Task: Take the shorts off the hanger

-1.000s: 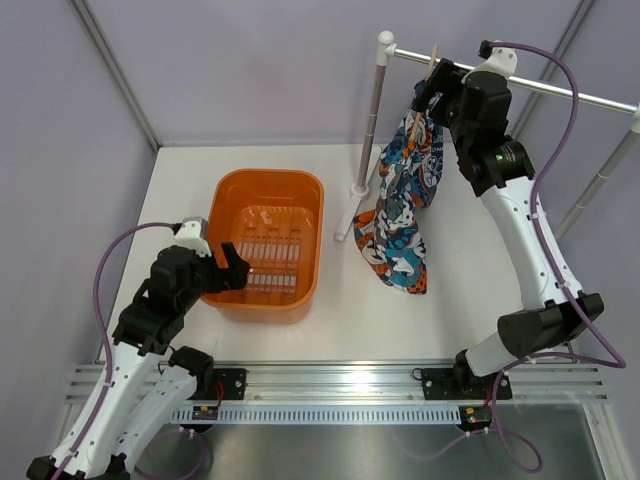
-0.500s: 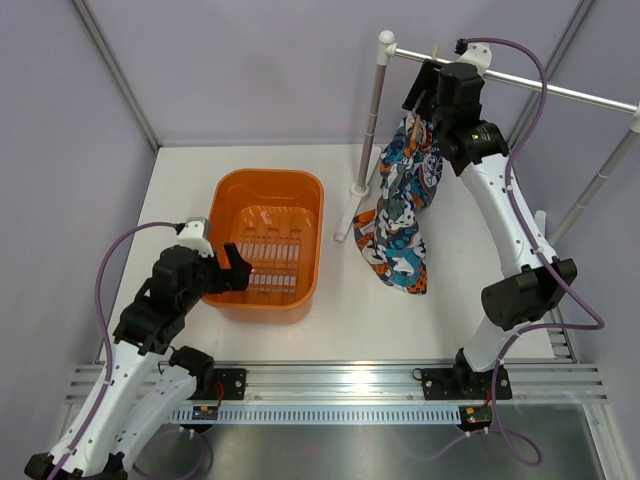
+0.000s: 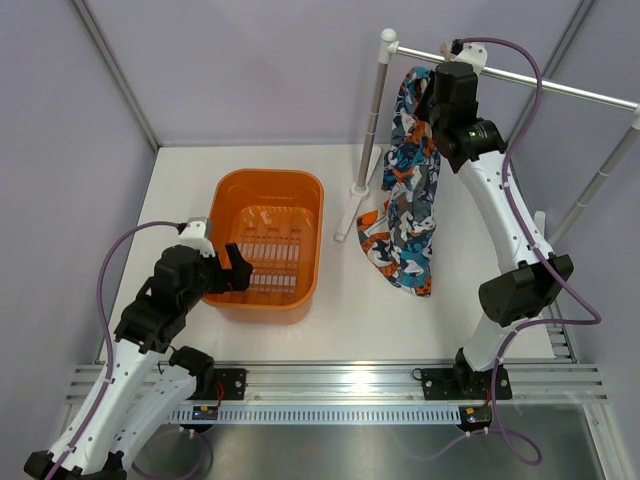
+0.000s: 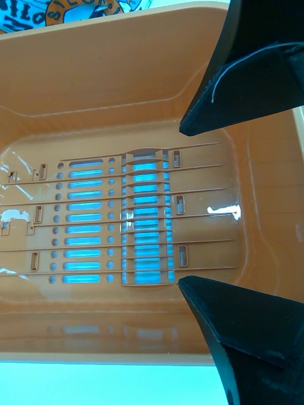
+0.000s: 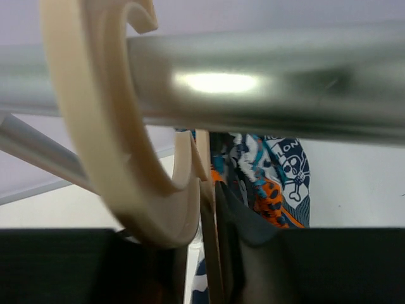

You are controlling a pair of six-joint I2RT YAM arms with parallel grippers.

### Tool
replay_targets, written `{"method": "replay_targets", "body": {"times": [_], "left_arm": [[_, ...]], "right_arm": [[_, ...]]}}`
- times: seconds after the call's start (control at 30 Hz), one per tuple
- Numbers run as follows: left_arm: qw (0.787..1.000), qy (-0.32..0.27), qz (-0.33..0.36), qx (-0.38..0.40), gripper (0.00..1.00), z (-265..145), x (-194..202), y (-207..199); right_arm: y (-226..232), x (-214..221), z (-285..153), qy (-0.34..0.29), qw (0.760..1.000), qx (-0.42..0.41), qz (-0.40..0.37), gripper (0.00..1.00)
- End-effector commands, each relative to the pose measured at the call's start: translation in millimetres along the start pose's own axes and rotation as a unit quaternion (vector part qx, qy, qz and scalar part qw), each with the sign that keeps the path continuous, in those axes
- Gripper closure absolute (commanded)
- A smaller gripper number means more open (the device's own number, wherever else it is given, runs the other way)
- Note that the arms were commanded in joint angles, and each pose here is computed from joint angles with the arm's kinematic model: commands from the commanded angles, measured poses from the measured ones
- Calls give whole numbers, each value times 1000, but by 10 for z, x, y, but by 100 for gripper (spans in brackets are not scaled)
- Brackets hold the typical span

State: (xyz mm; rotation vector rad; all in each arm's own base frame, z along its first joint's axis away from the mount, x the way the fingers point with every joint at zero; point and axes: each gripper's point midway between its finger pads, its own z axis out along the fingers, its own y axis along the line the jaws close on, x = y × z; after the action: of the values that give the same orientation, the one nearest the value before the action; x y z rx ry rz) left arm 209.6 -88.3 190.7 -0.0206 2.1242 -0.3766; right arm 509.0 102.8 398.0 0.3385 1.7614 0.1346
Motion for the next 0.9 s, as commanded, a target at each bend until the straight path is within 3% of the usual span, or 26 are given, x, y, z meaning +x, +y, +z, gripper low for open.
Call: {"method": "replay_targets", "body": {"times": [0.0, 0.13, 0.5, 0.87], "left_arm": [[1000, -28, -2, 12, 1, 3, -154, -68], [1000, -28, -1, 12, 1, 6, -152, -69], [1000, -30, -2, 8, 1, 4, -159, -56], [999, -28, 3, 21, 1, -8, -163, -104]], "right_arm": [[11, -217, -98, -26, 1000, 6, 6, 82], [-9, -282, -175, -29, 1000, 7, 1, 99], [-48, -792, -726, -76, 997, -16, 7, 100], [-59, -700, -1160, -50, 997, -65, 0, 100]]}}
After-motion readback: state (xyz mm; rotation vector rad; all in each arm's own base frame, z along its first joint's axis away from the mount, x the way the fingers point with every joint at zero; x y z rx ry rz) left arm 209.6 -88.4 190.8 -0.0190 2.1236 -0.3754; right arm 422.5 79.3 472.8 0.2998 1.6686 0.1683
